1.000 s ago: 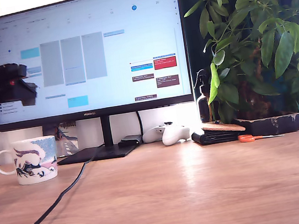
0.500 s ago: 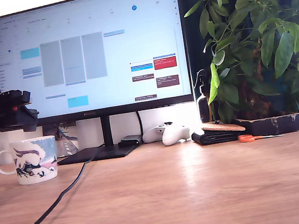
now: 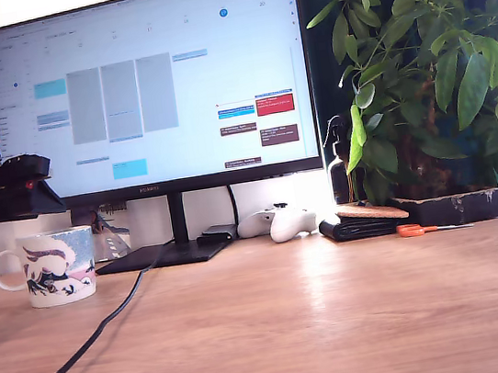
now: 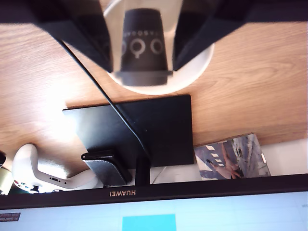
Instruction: Pick the grey coffee capsule and place it inside the blue coffee cup
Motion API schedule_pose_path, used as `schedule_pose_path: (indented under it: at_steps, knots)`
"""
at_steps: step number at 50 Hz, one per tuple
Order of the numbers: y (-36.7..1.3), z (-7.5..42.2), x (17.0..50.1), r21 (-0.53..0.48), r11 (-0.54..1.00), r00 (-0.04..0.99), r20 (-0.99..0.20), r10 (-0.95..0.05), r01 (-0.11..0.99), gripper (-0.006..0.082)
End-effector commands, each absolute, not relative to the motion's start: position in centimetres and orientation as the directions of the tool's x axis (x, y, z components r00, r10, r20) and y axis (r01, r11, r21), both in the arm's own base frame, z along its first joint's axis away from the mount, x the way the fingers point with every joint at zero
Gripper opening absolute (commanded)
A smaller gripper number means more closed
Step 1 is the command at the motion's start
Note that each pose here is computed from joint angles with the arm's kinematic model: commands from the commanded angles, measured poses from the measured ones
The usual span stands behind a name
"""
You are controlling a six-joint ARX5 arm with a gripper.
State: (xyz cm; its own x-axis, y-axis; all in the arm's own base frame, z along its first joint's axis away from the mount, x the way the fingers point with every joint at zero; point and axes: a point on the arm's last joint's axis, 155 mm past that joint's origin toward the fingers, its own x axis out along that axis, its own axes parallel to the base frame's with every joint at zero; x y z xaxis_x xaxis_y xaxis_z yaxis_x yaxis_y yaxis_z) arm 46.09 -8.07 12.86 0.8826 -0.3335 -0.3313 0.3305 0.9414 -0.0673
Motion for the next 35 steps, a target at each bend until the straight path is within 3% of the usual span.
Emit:
schedule_pose_path:
  at_steps: [1,8,14,18,26,35]
  knots:
    - [-8.1,14.1,46.4,-0.055,0.941,0.892,-0.304,-0.335,0.335,0.0765]
    - [-8.1,16.0,46.3,-0.046,0.941,0.901,-0.275,-0.335,0.336,0.076]
    - [-8.0,18.6,45.5,-0.035,0.941,0.911,-0.239,-0.335,0.336,0.0692]
    - [-7.7,20.3,44.7,-0.03,0.943,0.918,-0.222,-0.328,0.33,0.053]
    - [-7.0,22.8,42.7,-0.028,0.947,0.923,-0.217,-0.318,0.32,-0.0018]
    - [-6.6,24.9,40.4,-0.029,0.95,0.927,-0.21,-0.311,0.312,-0.0022]
